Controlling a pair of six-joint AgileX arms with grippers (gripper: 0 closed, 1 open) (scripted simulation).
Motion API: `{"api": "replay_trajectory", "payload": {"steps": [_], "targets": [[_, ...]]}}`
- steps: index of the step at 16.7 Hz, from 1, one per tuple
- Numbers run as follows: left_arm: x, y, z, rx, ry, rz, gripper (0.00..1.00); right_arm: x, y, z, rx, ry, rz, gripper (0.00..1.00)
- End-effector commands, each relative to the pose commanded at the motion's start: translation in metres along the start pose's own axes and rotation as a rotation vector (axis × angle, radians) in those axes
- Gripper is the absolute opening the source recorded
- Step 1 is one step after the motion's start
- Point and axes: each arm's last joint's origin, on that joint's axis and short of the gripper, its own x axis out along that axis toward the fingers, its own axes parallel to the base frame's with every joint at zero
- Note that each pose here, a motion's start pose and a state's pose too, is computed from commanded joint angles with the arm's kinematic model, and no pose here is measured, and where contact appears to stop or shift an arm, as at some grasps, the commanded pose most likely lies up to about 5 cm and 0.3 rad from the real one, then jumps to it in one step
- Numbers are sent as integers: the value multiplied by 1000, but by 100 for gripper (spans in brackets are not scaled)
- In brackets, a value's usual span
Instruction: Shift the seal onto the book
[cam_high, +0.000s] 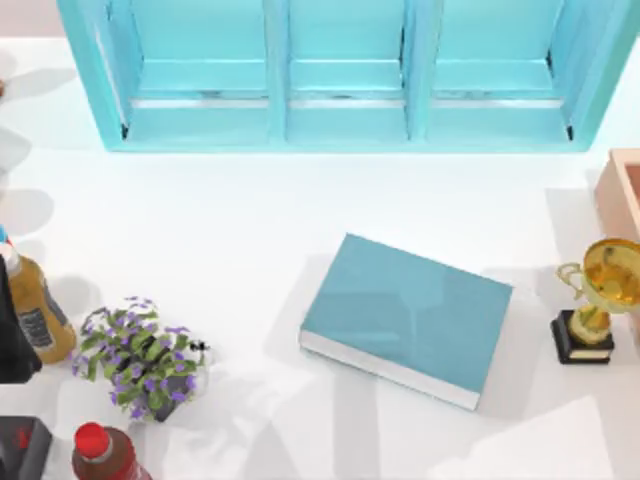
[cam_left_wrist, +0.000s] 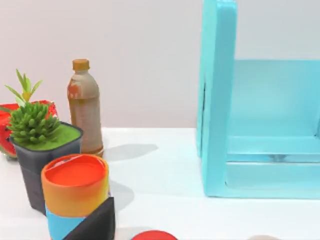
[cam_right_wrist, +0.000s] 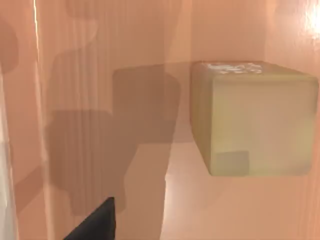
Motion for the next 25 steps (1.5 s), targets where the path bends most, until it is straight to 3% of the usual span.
{"api": "replay_trajectory", "payload": {"steps": [5,12,20,25], "targets": [[0,0,0,0,0,0,100,18,-18,29,-1,143,34,100],[0,0,0,0,0,0,100,25,-17,29,-2,150,36,100],[0,0,0,0,0,0,100,109,-16,18,-1,142,33,100],[0,0,0,0,0,0,100,118,-15,15,-1,148,35,100]]}}
